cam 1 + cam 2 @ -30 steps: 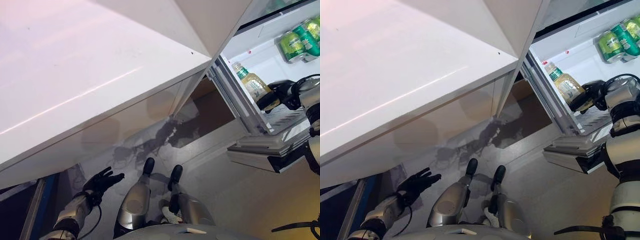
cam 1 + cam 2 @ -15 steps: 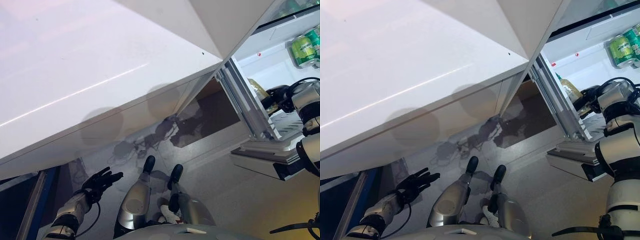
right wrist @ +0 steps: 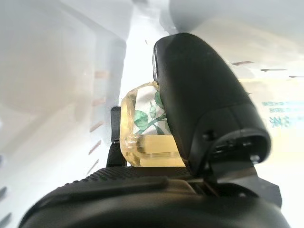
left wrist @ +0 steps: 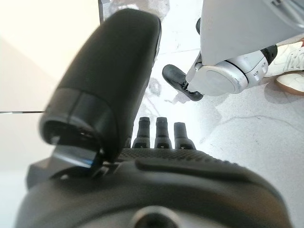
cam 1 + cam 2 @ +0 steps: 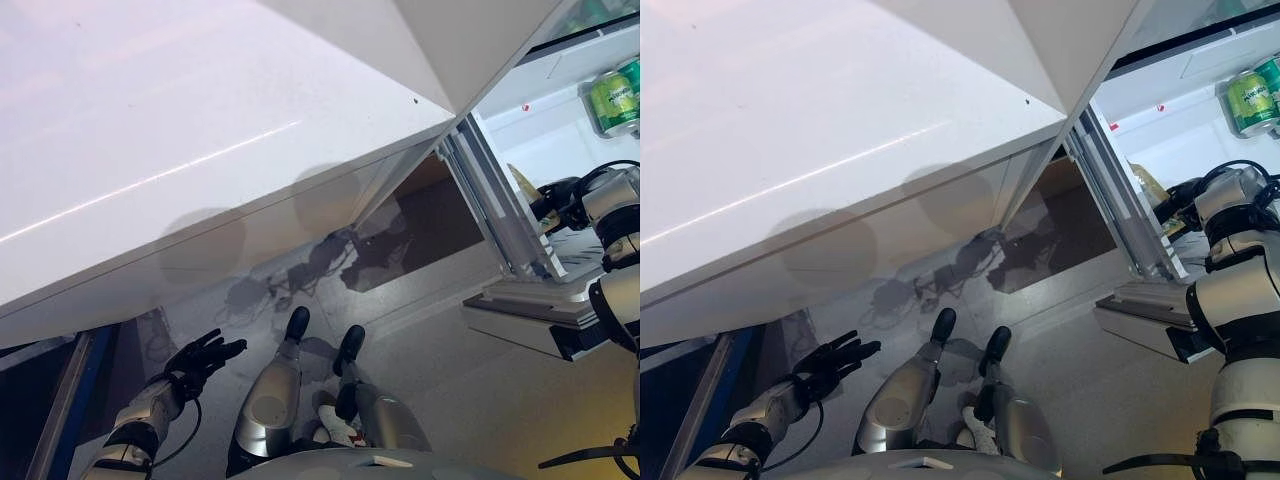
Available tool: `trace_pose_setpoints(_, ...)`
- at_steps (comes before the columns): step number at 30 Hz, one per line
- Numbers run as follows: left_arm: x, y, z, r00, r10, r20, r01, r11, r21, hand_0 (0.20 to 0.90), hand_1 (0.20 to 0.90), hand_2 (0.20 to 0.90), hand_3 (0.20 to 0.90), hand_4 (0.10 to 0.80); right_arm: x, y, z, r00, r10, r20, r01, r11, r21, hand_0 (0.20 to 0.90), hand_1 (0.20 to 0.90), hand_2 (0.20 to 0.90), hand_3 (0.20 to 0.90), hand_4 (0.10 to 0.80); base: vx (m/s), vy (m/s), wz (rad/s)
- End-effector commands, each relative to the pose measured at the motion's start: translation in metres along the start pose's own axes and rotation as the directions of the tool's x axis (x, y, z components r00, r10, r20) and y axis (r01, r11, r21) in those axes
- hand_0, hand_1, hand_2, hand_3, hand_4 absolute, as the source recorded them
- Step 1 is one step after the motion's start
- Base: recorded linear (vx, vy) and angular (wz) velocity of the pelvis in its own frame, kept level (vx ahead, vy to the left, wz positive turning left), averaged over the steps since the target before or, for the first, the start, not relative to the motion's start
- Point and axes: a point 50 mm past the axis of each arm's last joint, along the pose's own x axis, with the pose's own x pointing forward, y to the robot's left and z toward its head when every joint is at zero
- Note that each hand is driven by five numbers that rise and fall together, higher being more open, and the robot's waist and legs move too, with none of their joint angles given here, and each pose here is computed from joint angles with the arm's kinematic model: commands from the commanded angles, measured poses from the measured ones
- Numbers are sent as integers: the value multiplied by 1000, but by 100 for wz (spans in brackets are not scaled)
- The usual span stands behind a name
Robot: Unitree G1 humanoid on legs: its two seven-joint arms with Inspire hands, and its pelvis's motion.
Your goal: Put drinks into fridge and close the fridge
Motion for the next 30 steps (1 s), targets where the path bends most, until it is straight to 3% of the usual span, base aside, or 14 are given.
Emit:
trace_pose_setpoints(1,-11,30,-7,996,76,-52,-69,990,123,900,900,900,900,800,-21,-31,13,991,-130,33,130,991,8,900,900,900,900,800,5,-6,4)
trace_pose_setpoints(21,-11,36,-15,988,124,-90,-112,984,135,900,900,900,900,800,-21,-39,8,965,-241,102,235,970,67,900,900,900,900,800,-1,11,-1)
trace_pose_setpoints(26,-15,44,-29,976,156,-149,-131,978,165,900,900,900,900,800,-35,-53,25,869,-416,266,369,906,208,900,900,900,900,800,32,45,-11)
trace_pose_setpoints(30,-20,49,-45,967,165,-195,-134,978,163,900,900,900,900,800,-56,-64,45,732,-560,389,449,825,343,900,900,900,900,800,39,41,-14)
